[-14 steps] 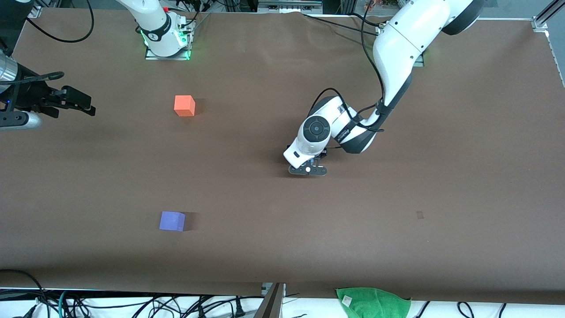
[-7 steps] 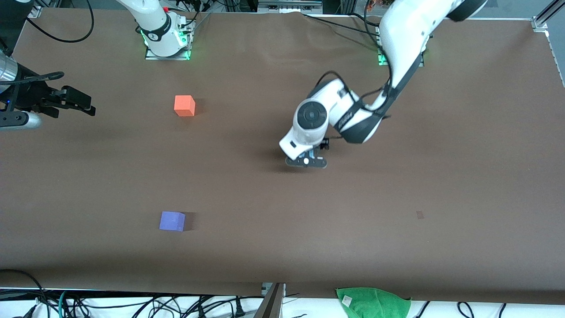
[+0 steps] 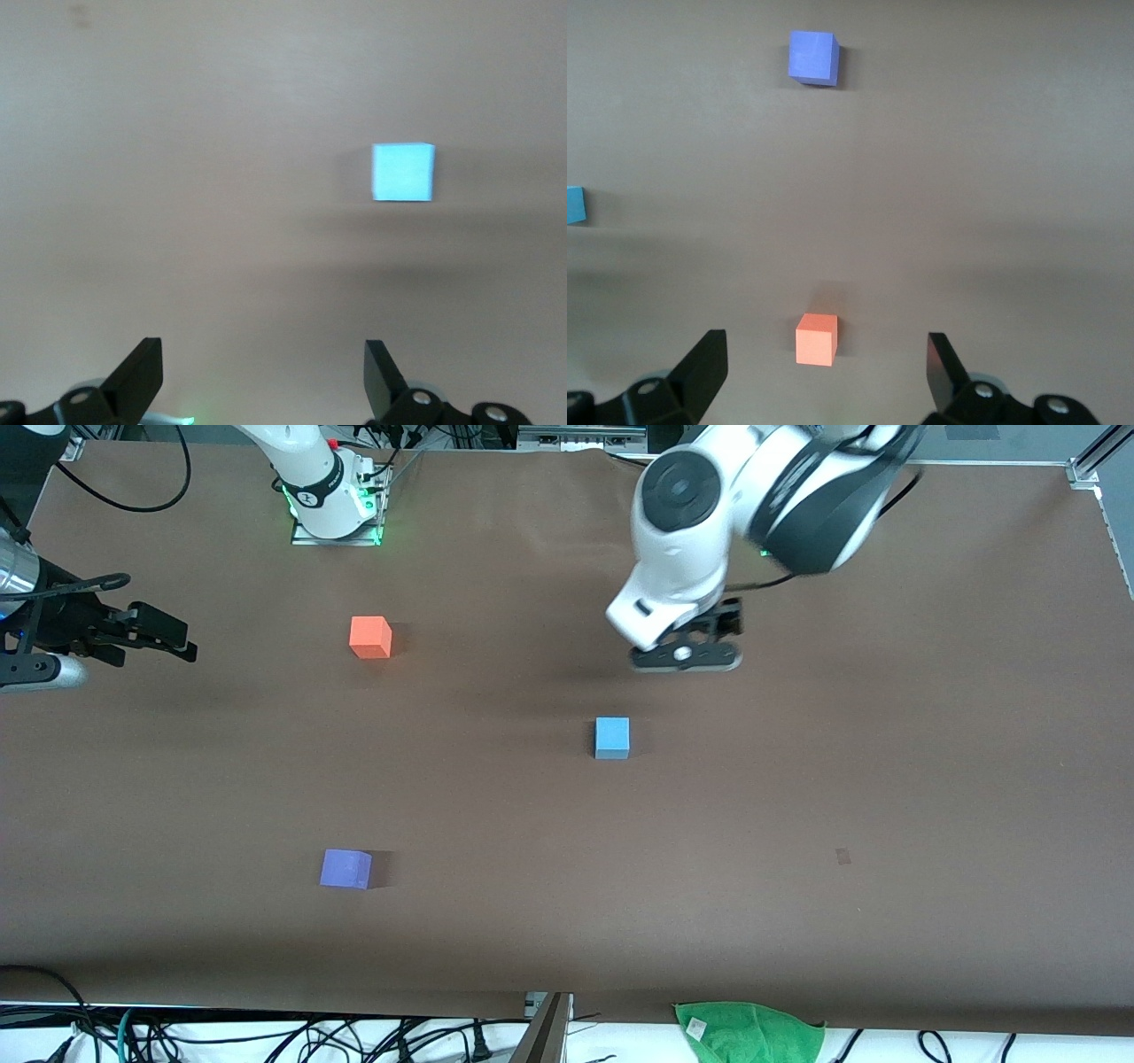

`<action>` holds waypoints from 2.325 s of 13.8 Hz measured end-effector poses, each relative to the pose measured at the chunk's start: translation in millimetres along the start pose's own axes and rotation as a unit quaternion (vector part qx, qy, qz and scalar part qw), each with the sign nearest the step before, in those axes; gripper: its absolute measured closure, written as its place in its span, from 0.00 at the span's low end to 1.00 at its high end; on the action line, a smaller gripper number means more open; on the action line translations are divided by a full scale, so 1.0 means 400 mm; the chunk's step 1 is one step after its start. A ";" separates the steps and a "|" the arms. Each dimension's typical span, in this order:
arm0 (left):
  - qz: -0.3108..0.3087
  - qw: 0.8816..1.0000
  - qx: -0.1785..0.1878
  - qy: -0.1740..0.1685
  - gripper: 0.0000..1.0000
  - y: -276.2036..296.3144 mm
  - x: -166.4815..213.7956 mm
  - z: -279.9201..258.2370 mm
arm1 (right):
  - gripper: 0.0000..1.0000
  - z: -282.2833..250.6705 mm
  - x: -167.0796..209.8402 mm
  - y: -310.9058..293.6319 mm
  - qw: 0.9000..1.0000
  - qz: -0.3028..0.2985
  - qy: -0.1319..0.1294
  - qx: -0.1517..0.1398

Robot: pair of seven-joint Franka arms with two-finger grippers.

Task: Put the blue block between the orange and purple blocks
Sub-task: 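Release the cube and raise the left gripper while the right gripper reaches, then lower the right gripper onto the light-blue cube and grasp it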

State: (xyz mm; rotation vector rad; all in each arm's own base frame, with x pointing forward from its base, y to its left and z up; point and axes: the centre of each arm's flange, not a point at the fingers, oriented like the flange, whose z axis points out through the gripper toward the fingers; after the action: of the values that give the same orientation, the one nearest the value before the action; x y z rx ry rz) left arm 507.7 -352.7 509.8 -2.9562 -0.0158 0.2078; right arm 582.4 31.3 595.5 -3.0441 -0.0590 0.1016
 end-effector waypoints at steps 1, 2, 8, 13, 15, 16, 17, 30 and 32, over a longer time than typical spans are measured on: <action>-0.002 1.000 -0.004 0.007 0.00 -0.074 0.023 -0.031 | 0.00 0.004 0.003 -0.003 1.000 -0.001 -0.001 0.000; -0.002 1.000 -0.009 0.012 0.00 -0.164 0.056 -0.053 | 0.00 0.013 0.008 -0.009 1.000 -0.003 -0.002 0.000; -0.046 0.997 -0.045 0.033 0.00 -0.662 0.191 -0.112 | 0.00 0.319 0.131 -0.026 0.996 -0.005 -0.092 -0.008; -0.012 0.997 -0.067 0.043 0.00 -0.793 0.248 -0.060 | 0.00 0.333 0.136 -0.235 0.998 0.017 -0.068 0.006; 0.011 0.997 -0.066 0.044 0.00 -0.823 0.241 -0.050 | 0.00 0.367 0.114 -0.425 0.998 0.037 -0.056 0.010; 0.017 0.997 -0.065 0.045 0.00 -0.833 0.225 -0.047 | 0.00 0.405 0.100 -0.534 0.998 0.052 -0.046 0.012; 0.020 0.996 -0.066 0.051 0.00 -0.839 0.204 -0.047 | 0.00 0.455 0.087 -0.640 0.997 0.067 -0.031 0.014; 0.021 0.994 -0.068 0.078 0.00 -0.844 0.110 -0.018 | 0.00 1.030 -0.081 -1.326 0.990 0.096 0.106 0.021; 0.021 0.994 -0.068 0.078 0.00 -0.843 0.110 -0.017 | 0.00 1.073 -0.098 -1.340 0.990 0.076 0.117 0.009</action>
State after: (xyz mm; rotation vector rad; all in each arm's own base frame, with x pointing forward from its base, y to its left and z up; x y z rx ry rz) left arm 552.8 -20.9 570.3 -3.1012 0.0557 -0.0190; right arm 494.8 603.2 223.3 -3.0136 0.1894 -0.2421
